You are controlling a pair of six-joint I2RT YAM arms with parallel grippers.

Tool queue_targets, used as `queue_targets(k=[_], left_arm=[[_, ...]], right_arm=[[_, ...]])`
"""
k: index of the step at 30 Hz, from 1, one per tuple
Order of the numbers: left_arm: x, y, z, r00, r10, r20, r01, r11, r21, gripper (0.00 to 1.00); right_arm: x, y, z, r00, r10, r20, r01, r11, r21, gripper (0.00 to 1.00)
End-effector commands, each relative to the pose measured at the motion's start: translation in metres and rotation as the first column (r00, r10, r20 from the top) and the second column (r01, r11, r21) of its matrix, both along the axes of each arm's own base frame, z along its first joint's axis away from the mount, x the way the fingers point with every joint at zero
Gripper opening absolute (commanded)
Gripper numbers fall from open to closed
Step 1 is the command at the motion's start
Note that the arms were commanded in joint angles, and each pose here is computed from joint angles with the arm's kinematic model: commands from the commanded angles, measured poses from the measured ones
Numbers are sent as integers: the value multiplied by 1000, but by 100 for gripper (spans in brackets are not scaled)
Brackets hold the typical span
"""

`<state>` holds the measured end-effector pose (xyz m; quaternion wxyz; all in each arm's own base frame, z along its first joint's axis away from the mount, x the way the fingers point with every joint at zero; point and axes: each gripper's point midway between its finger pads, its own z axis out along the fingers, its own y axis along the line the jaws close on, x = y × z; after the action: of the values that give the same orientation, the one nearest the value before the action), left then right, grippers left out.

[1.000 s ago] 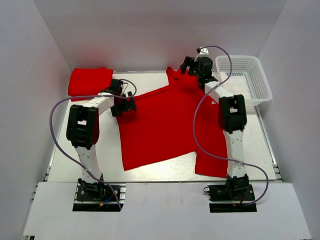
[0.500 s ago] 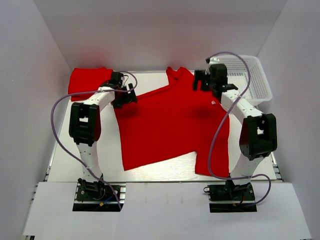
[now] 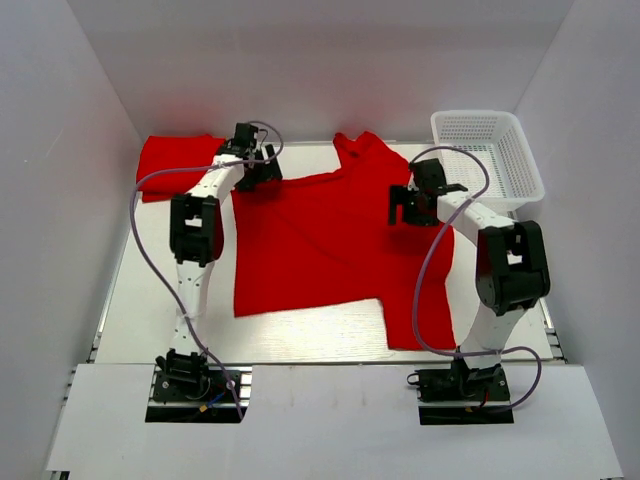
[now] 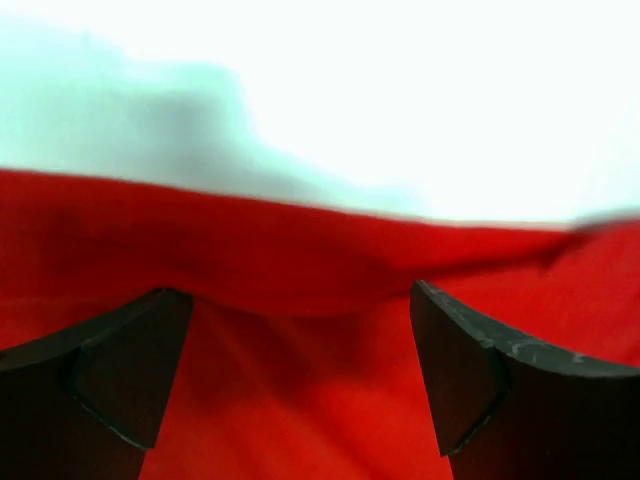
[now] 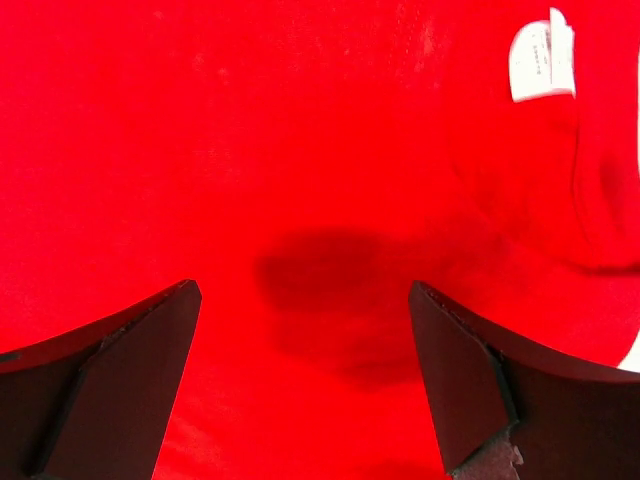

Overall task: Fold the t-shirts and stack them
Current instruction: Flatten out the tshirt

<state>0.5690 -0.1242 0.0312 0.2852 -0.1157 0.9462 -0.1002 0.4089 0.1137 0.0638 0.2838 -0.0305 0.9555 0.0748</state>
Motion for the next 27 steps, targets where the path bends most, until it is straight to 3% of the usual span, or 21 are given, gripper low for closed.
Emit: queue_targets(k=[1,6,10,15,16,18,19,20,21,23,24,25,27], left_arm=[[-1,7,-65,989,7,-147,0,999,52,100],[40,-1,-53,1000,-15,27,16,999,-34,100],[59,-17,-24,990,-56,132,70,992,-102,100],[75,-37,38,955,-120,270,170,971,-171,100],[77,-37,69,941,-118,317,179,969,-170,100],[67,-37,89,937,-124,327,189,966,-175,100],[55,-33,86,948,-127,293,179,971,-159,100],[46,-29,125,933,-127,338,185,972,-145,100],[37,-24,137,932,-122,342,175,976,-127,100],[7,-12,137,950,-119,289,150,985,-87,100],[-9,0,178,936,-88,341,114,992,-58,100],[-34,2,159,955,-86,283,101,994,-39,100],[-66,20,163,964,-31,263,33,999,-6,100]], right_arm=[[7,13,-14,998,11,-60,-8,999,53,90],[22,32,-11,996,68,-61,-60,991,122,90],[35,38,15,994,105,32,-109,985,130,90],[51,39,59,976,146,160,-164,981,108,90],[51,38,78,969,143,204,-167,980,109,90],[45,35,80,970,124,209,-149,983,106,90],[43,33,105,956,111,272,-146,983,112,90],[34,29,98,962,93,257,-126,985,117,90],[31,28,103,958,82,276,-120,985,123,90],[6,19,110,957,27,290,-72,987,144,90],[-2,16,123,948,7,318,-60,986,157,90],[-19,11,102,964,-23,264,-23,985,170,90],[-39,8,120,955,-42,295,-18,980,196,90]])
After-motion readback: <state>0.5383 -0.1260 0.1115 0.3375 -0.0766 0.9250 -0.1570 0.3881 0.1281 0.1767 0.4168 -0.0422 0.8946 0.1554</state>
